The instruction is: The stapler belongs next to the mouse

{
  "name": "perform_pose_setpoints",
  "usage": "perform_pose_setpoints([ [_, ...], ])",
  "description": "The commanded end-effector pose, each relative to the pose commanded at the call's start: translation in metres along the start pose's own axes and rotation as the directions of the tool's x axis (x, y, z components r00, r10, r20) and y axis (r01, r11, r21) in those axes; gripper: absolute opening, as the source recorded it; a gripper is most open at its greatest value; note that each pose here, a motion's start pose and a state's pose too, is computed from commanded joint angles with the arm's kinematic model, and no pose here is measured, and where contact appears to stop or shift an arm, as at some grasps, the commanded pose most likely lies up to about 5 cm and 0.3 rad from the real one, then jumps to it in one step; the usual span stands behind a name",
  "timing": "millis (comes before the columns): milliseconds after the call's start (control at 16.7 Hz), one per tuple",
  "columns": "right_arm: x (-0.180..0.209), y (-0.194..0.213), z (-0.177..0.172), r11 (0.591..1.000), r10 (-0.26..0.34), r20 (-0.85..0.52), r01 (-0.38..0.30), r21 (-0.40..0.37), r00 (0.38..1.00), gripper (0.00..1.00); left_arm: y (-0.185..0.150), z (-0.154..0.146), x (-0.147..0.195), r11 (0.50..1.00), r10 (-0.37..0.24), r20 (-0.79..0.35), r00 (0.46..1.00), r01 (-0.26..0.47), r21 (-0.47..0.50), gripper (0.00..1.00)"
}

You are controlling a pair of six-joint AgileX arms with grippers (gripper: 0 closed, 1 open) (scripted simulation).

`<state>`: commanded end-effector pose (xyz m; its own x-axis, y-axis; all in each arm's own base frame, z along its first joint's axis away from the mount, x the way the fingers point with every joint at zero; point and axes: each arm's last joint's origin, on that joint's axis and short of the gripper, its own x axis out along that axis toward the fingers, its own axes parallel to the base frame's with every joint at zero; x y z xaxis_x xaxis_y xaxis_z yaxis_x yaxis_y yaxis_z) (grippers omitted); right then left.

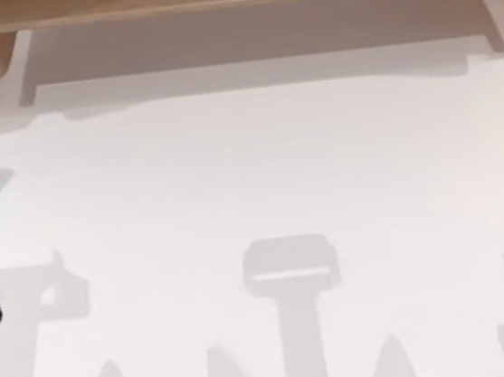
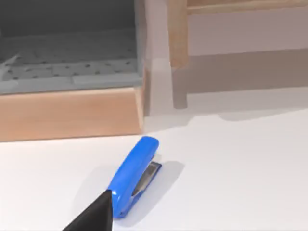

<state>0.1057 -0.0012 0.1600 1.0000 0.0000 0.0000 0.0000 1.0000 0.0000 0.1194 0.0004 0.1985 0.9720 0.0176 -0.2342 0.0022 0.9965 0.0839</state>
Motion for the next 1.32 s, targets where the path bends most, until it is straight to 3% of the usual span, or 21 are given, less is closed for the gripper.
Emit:
perform_pose_setpoints([
  [180,0.0,0.0,0.0,1.0,0.0,0.0,0.0,0.0,1.0,1.0,0.004,0.025,0.016,0.998,0.008,-0.197,0.98,0.006,0.069,1.0],
  [360,0.0,0.0,0.0,1.0,0.0,0.0,0.0,0.0,1.0,1.0,0.01,0.048,0.045,0.989,0.015,-0.424,0.906,0.049,0.14,1.0],
  [540,0.0,0.0,0.0,1.0,0.0,0.0,0.0,0.0,1.0,1.0,0.017,0.062,0.087,0.973,0.017,-0.642,0.767,0.134,0.186,1.0],
  [720,0.0,0.0,0.0,1.0,0.0,0.0,0.0,0.0,1.0,1.0,0.025,0.066,0.139,0.953,0.011,-0.809,0.587,0.239,0.186,1.0],
  [1020,0.0,0.0,0.0,1.0,0.0,0.0,0.0,0.0,1.0,1.0,0.041,0.054,0.228,0.916,-0.014,-0.947,0.322,0.384,0.117,1.0],
  [1140,0.0,0.0,0.0,1.0,0.0,0.0,0.0,0.0,1.0,1.0,0.048,0.046,0.26,0.903,-0.029,-0.965,0.26,0.421,0.086,1.0],
  [1320,0.0,0.0,0.0,1.0,0.0,0.0,0.0,0.0,1.0,1.0,0.058,0.037,0.298,0.889,-0.054,-0.974,0.221,0.455,0.054,1.0],
])
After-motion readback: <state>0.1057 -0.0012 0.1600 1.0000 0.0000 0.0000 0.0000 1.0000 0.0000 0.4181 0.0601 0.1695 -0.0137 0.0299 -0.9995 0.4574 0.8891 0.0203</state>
